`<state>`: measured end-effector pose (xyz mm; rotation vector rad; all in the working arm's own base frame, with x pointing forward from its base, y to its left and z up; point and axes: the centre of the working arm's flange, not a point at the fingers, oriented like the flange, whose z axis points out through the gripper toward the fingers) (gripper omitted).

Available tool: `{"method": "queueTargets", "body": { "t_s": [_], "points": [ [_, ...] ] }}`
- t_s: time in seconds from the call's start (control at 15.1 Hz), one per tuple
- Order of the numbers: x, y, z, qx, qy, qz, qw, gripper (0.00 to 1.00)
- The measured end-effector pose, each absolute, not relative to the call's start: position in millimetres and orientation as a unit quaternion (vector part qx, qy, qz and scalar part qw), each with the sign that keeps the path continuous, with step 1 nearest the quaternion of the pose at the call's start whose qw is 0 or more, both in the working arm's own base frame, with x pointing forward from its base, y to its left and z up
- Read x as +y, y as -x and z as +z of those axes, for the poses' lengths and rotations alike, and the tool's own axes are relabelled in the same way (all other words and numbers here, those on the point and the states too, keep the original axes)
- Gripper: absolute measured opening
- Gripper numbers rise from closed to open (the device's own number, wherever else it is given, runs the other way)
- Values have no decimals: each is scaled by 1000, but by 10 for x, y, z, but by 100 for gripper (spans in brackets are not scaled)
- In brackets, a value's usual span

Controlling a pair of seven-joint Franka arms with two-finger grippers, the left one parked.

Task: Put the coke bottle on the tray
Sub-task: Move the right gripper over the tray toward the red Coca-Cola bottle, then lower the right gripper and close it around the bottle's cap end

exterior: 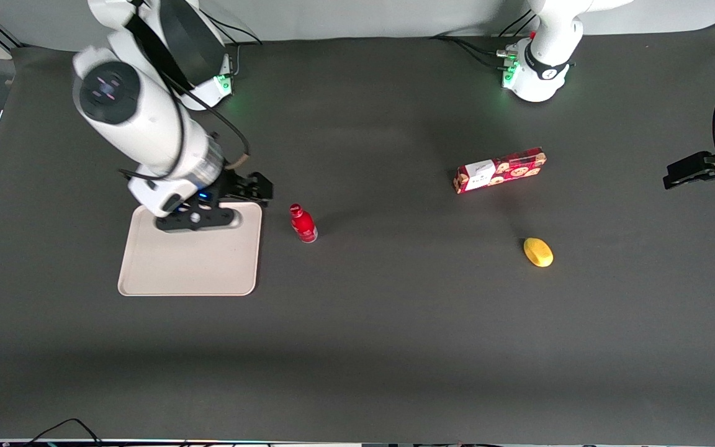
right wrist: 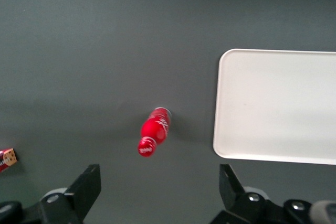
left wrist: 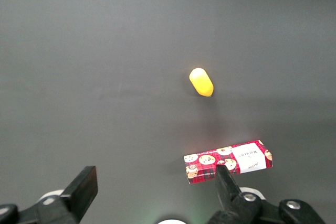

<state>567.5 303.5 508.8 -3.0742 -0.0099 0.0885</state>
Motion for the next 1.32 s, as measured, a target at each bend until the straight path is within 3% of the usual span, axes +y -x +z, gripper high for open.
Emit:
{"method": "queueTargets", "body": {
  "t_s": [0.33,0.59,0.79,1.06,1.32],
  "points": [
    [3605,-5522,4206,9,999,35,39,100],
    [3620,-5257,3568,0,999,38,10,100],
    [3619,-5099,3281,0,1000,28,-7,100],
    [3624,-5017,3140,2,1000,22,1,100],
    [3602,-5025,3160,5,1000,20,1,63]
  ]
}}
